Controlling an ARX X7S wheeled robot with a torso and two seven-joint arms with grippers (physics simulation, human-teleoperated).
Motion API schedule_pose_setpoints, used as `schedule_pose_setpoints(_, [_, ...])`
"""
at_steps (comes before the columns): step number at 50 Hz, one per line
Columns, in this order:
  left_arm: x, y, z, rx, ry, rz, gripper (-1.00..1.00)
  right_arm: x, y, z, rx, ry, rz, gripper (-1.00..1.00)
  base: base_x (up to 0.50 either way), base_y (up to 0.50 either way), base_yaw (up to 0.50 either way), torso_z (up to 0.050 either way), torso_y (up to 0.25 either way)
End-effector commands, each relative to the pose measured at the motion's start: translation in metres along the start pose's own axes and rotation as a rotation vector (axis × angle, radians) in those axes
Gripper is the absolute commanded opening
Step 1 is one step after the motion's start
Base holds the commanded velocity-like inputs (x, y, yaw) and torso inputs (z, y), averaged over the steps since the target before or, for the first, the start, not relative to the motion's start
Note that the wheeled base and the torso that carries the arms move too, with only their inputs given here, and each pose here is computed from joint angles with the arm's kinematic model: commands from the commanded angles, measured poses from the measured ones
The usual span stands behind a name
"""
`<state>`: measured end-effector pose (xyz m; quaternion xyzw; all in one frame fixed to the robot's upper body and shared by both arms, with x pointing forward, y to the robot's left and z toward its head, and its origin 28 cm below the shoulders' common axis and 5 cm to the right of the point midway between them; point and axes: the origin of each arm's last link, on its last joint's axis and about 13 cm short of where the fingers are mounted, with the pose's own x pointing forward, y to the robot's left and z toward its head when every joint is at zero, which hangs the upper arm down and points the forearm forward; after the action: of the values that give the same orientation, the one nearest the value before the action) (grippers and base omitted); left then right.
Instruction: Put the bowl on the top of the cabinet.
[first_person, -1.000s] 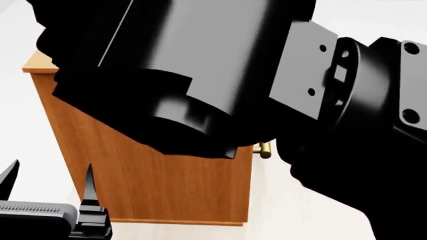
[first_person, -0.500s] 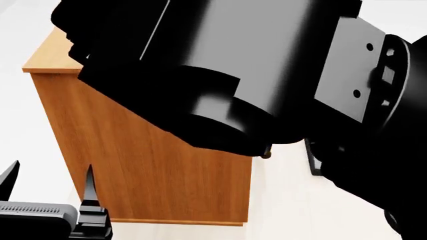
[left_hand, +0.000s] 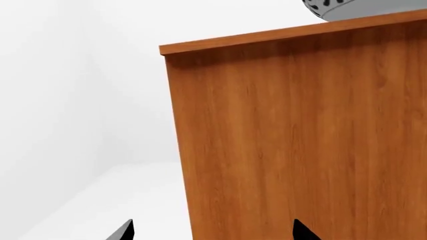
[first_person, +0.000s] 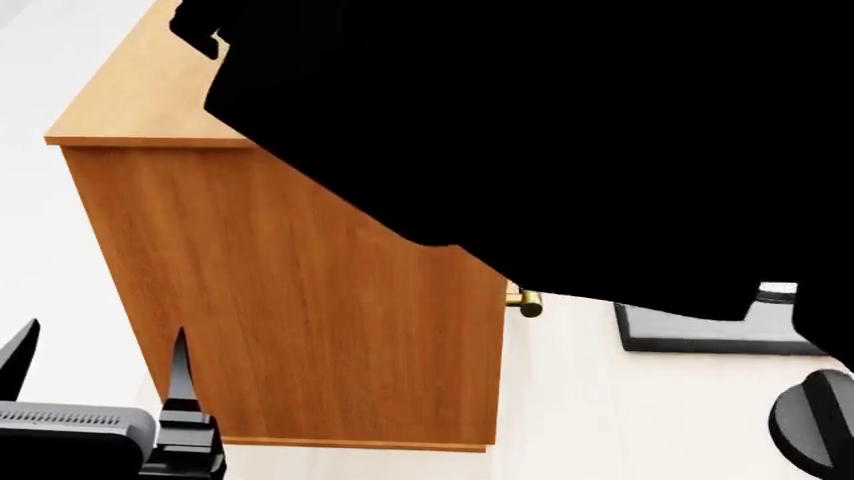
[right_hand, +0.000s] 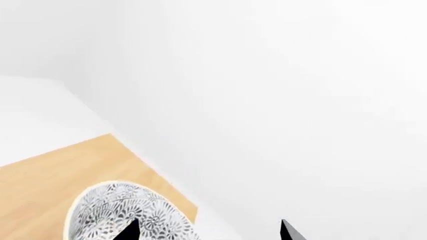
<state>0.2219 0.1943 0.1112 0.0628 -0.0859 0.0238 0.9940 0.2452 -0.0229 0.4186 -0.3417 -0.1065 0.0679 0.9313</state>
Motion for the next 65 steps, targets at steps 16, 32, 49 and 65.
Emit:
schedule_pose_setpoints(16, [0.000, 0.001, 0.003, 0.003, -0.004, 0.007, 1.00, -0.068, -0.026, -0.042, -0.049, -0.039, -0.175, 1.00, 0.00, 0.00, 0.00, 0.000, 0.000])
schedule_pose_setpoints(32, [0.000, 0.001, 0.003, 0.005, -0.007, 0.009, 1.00, -0.095, -0.025, -0.093, 0.035, -0.006, -0.208, 1.00, 0.00, 0.00, 0.00, 0.000, 0.000])
schedule_pose_setpoints(49, [0.001, -0.002, 0.003, 0.008, -0.006, 0.005, 1.00, -0.102, 0.003, -0.167, 0.127, 0.095, -0.223, 1.00, 0.00, 0.00, 0.00, 0.000, 0.000])
schedule_pose_setpoints(65, [0.001, -0.001, 0.003, 0.008, -0.007, 0.006, 1.00, -0.095, 0.047, -0.228, 0.228, 0.199, -0.157, 1.00, 0.00, 0.00, 0.00, 0.000, 0.000])
